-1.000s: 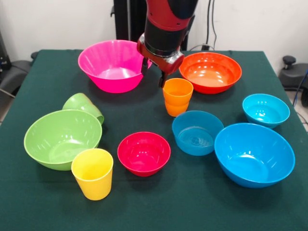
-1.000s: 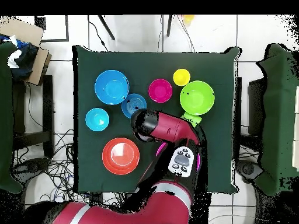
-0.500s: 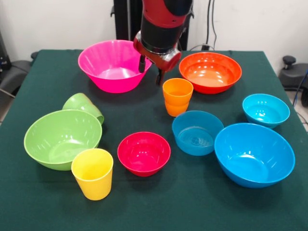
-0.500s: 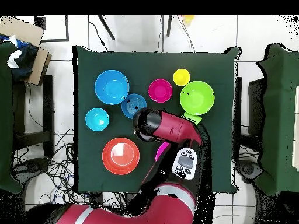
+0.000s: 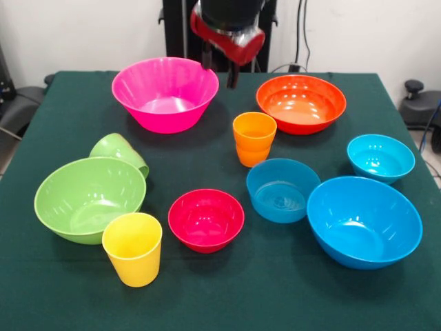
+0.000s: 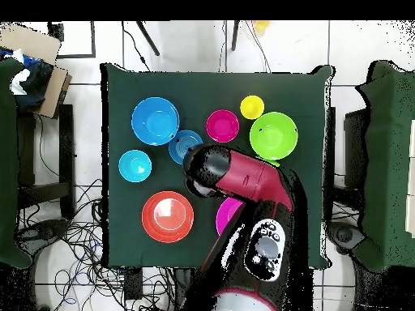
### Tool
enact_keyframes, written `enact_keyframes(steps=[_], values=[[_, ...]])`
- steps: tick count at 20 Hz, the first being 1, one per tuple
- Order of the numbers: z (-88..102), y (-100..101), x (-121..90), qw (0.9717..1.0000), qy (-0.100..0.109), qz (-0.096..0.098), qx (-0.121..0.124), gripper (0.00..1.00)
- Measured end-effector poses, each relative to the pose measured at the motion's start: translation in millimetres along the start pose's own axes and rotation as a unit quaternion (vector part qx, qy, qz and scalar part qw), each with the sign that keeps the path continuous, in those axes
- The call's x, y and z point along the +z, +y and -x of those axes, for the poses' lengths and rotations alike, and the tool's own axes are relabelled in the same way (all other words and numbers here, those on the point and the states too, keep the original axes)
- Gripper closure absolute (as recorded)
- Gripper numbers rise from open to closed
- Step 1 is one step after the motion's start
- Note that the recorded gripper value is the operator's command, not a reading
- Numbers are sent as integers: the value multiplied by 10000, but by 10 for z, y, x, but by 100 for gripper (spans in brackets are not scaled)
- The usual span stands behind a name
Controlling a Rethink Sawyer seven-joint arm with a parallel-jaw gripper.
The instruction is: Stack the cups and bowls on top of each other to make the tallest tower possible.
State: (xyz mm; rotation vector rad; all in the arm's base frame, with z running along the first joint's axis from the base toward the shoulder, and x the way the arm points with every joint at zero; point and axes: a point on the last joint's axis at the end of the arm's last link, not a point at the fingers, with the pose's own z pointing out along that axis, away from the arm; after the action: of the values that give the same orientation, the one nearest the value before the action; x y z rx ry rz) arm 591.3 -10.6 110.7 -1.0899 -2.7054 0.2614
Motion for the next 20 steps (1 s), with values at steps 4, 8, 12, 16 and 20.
enact_keyframes(steps=[4,8,12,16,20], values=[[-24,-57,-262,9999,-94,127,49,0],[-72,-98,-301,9998,-96,154,70,0],[-134,-141,-214,9999,-62,124,83,0],[-163,-157,-146,9999,-41,98,86,0],[-185,-164,-72,9999,-72,106,97,0]])
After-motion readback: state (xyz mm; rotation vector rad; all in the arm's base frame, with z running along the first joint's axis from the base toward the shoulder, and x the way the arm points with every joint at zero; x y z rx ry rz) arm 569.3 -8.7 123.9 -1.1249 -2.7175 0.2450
